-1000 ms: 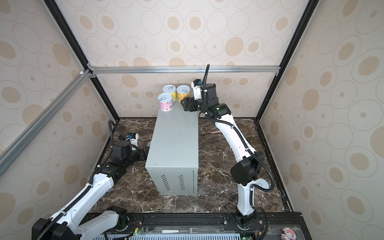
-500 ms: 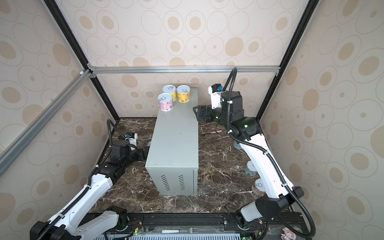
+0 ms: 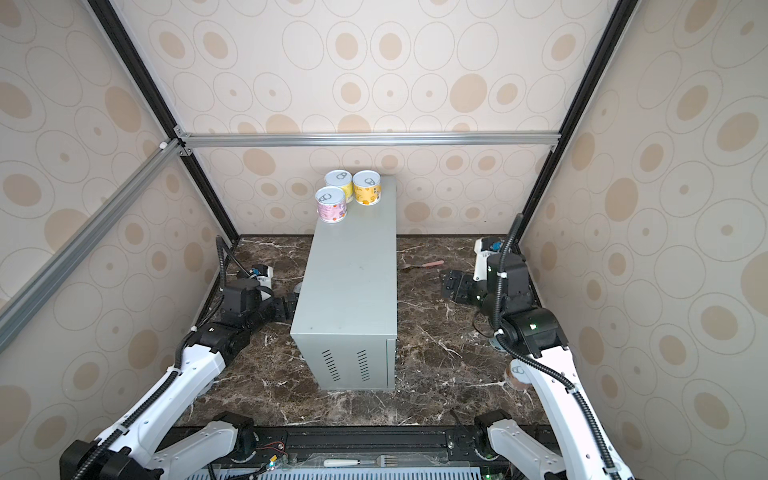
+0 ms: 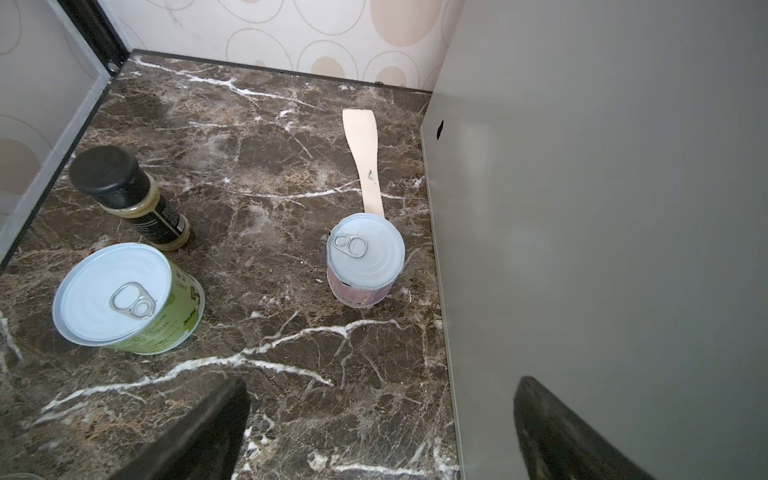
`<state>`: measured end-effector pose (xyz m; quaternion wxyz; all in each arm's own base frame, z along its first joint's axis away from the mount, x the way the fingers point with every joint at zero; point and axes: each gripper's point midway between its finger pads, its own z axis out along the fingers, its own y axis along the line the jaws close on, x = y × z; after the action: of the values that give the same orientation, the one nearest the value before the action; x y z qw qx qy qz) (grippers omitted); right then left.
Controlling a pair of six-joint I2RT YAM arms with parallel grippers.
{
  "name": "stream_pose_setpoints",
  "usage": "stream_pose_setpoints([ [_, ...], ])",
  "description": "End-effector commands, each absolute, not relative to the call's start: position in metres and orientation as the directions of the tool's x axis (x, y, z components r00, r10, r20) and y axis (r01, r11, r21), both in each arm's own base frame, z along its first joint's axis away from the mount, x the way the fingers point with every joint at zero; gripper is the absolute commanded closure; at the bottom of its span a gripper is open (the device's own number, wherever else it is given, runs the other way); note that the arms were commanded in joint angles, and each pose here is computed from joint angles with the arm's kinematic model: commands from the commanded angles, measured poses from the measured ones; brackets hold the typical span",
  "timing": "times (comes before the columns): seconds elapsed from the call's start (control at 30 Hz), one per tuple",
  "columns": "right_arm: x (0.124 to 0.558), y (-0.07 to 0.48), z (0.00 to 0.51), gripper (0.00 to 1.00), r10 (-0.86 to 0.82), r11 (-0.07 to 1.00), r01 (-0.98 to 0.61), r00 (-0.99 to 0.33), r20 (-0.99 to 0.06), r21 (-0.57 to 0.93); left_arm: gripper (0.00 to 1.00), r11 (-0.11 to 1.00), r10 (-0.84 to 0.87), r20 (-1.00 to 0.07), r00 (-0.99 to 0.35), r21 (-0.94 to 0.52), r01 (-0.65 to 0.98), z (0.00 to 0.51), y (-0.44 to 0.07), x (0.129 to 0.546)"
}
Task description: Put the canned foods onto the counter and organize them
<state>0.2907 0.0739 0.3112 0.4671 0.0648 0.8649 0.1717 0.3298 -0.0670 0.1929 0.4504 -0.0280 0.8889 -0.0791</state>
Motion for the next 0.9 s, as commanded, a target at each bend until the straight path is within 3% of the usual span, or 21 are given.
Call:
stream_pose_setpoints([
  [0.0, 0.286, 0.074, 0.276, 0.06, 0.359, 0.896, -0.003, -0.585, -0.727, 0.445, 0.01, 0.986, -0.146, -0.784, -0.604, -0.165, -0.025, 0.191, -0.061, 0.335],
  [0.33, 0.289, 0.079, 0.182, 0.06, 0.425, 0.861, 0.072, -0.646, -0.635, 0.503, 0.01, 0.987, -0.151, -0.753, -0.641, -0.156, -0.049, 0.171, -0.066, 0.364],
  [0.87, 0.303, 0.089, 0.138, 0.06, 0.386, 0.868, 0.061, -0.706, -0.594, 0.493, 0.01, 0.984, -0.171, -0.684, -0.709, -0.147, -0.096, 0.128, -0.081, 0.434],
])
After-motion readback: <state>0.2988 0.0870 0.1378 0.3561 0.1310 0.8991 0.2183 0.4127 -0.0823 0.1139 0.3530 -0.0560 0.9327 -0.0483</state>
